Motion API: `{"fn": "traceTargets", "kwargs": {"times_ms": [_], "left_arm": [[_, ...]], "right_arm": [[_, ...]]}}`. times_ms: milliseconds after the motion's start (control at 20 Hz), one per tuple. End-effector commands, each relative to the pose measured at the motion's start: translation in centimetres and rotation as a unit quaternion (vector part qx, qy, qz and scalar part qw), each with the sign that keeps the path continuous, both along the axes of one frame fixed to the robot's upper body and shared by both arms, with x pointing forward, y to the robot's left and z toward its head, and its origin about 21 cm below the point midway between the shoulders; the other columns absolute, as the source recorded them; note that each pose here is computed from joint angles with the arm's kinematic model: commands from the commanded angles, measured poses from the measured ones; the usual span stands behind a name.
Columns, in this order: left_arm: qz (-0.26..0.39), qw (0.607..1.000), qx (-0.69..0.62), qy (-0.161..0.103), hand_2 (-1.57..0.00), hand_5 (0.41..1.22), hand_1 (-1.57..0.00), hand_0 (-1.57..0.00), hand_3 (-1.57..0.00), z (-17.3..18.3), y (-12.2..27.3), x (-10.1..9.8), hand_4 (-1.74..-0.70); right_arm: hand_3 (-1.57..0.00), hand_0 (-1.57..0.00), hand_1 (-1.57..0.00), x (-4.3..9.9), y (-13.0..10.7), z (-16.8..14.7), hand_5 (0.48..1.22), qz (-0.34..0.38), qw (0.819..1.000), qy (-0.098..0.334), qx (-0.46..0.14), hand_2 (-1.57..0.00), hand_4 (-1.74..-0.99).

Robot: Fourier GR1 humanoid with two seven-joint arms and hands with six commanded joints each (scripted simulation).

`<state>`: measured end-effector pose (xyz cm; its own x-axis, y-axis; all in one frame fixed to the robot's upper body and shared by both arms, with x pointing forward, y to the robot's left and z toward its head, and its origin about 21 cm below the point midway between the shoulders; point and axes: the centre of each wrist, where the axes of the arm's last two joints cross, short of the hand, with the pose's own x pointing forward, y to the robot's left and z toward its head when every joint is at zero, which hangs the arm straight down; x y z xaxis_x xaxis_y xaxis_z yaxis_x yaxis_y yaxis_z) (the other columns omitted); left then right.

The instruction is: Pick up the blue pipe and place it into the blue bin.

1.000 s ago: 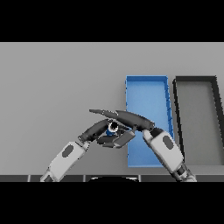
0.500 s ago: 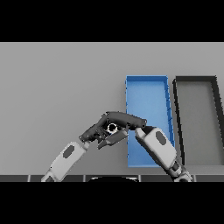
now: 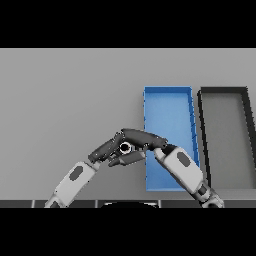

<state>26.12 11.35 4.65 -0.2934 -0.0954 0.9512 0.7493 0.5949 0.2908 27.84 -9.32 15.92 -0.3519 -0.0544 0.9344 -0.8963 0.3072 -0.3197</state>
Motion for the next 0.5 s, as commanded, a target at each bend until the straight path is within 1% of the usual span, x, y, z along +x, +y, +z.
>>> {"fn": "traceTargets", "kwargs": {"times_ms": [0,50,100,150,200,250,300,350,450], "left_arm": [[-0.011,1.0,0.024,-0.007,-0.62,1.221,-0.69,-0.74,-0.68,0.11,0.12,0.3,-1.31],[-0.02,0.999,0.036,-0.017,-0.5,1.221,-0.55,-0.59,-0.55,-0.04,0.32,0.41,-1.22],[-0.018,0.998,0.051,-0.024,-0.4,1.187,-0.44,-0.47,-0.44,-0.15,0.43,0.5,-1.14],[-0.021,0.998,0.054,-0.027,-0.32,1.113,-0.35,-0.38,-0.35,-0.09,0.32,0.67,-1.09],[-0.021,0.998,0.056,-0.031,-0.26,1.02,-0.28,-0.3,-0.28,0.07,0.22,0.59,-1.04],[-0.013,0.998,0.06,-0.03,-0.2,0.93,-0.23,-0.24,-0.22,-0.03,0.55,0.76,-1.0],[-0.006,0.997,0.065,-0.027,-0.16,0.849,-0.18,-0.19,-0.18,0.0,0.59,0.71,-0.97],[-0.001,0.997,0.072,-0.026,-0.13,0.785,-0.14,-0.15,-0.14,0.0,0.34,0.63,-0.94],[0.001,0.997,0.075,-0.024,-0.08,0.697,-0.09,-0.1,-0.09,-0.37,0.67,0.57,-0.9]], "right_arm": [[-1.54,-1.55,-1.55,0.02,0.11,-0.08,1.194,-0.006,1.0,0.005,-0.007,-1.55,-1.488],[-1.55,-1.56,-1.56,-0.09,-0.11,0.15,1.199,-0.01,1.0,0.004,-0.019,-1.56,-1.49],[-1.55,-1.56,-1.56,-0.24,-0.16,-0.19,1.204,-0.007,1.0,0.003,-0.019,-1.56,-1.491],[-1.56,-1.56,-1.56,-0.31,-0.3,0.01,1.207,-0.006,1.0,0.002,-0.017,-1.56,-1.492],[-1.56,-1.56,-1.56,-0.09,-0.15,0.23,1.21,-0.002,1.0,0.004,-0.017,-1.56,-1.493],[-1.56,-1.56,-1.56,-0.01,-0.03,0.19,1.212,-0.001,1.0,0.003,-0.014,-1.56,-1.494],[-1.56,-1.57,-1.57,-0.29,0.19,0.23,1.214,0.002,1.0,0.0,-0.008,-1.57,-1.495],[-1.57,-1.57,-1.57,-0.12,0.37,0.2,1.215,0.0,1.0,0.0,-0.008,-1.57,-1.496],[-1.57,-1.57,-1.57,-0.13,0.27,0.38,1.217,-0.009,1.0,-0.009,-0.013,-1.57,-1.496]]}}
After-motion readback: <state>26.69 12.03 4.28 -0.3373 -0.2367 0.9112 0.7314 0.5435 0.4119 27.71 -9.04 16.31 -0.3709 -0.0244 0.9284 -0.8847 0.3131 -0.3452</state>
